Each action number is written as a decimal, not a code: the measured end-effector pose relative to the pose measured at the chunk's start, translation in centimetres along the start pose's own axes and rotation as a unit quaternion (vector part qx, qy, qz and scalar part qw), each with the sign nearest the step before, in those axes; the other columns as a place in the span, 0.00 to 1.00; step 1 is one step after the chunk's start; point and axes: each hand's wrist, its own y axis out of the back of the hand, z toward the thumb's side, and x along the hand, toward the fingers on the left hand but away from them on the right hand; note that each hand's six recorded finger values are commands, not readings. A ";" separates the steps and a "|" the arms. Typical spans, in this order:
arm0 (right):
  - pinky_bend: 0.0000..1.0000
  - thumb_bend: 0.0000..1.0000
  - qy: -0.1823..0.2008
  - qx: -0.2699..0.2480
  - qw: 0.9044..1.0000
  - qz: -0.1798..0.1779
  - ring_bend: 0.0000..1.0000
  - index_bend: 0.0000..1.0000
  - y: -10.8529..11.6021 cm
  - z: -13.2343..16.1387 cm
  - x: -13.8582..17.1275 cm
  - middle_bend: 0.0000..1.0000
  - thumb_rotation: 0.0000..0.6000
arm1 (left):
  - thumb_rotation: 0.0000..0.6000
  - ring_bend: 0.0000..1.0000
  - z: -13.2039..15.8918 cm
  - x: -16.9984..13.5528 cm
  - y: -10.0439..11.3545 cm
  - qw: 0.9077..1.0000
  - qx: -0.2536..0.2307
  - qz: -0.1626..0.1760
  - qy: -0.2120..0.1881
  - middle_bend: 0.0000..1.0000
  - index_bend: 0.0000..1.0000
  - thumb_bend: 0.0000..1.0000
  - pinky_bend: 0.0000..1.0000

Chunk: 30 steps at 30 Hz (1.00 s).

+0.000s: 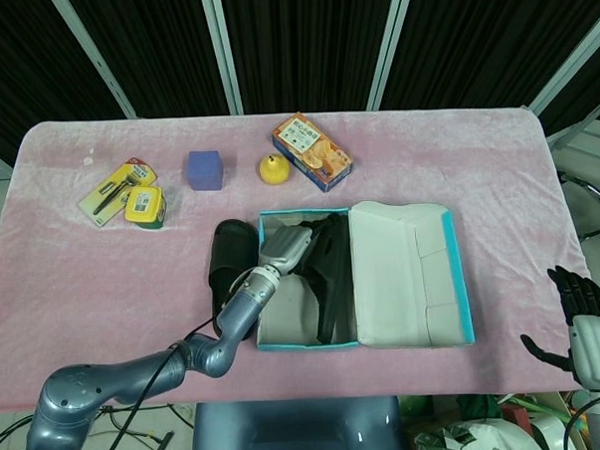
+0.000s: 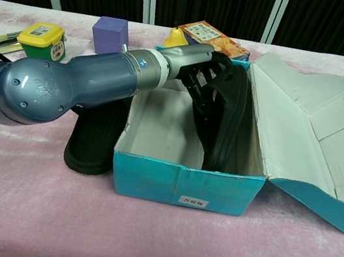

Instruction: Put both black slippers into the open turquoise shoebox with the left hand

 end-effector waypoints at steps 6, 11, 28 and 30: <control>0.00 0.11 0.000 -0.001 1.000 0.000 0.00 0.05 0.0 0.0 0.0 0.05 1.00 | 0.61 0.00 0.3 -0.7 1.1 1.000 0.019 0.002 -0.008 0.00 0.00 0.00 0.03; 0.00 0.11 0.002 0.000 1.000 -0.001 0.00 0.05 0.0 0.1 0.0 0.05 1.00 | 0.59 0.00 0.0 -1.5 2.6 0.999 0.044 0.014 -0.012 0.00 0.00 0.00 0.00; 0.00 0.11 0.005 -0.002 1.000 0.002 0.00 0.05 -0.3 0.1 -0.3 0.05 1.00 | 0.60 0.00 -0.9 -5.1 3.9 0.991 0.127 -0.022 0.021 0.00 0.00 0.00 0.00; 0.00 0.11 0.003 -0.002 1.000 0.003 0.00 0.05 -0.3 0.0 -0.2 0.05 1.00 | 0.59 0.00 -1.0 -4.8 3.5 0.989 0.139 -0.030 0.033 0.00 0.00 0.00 0.00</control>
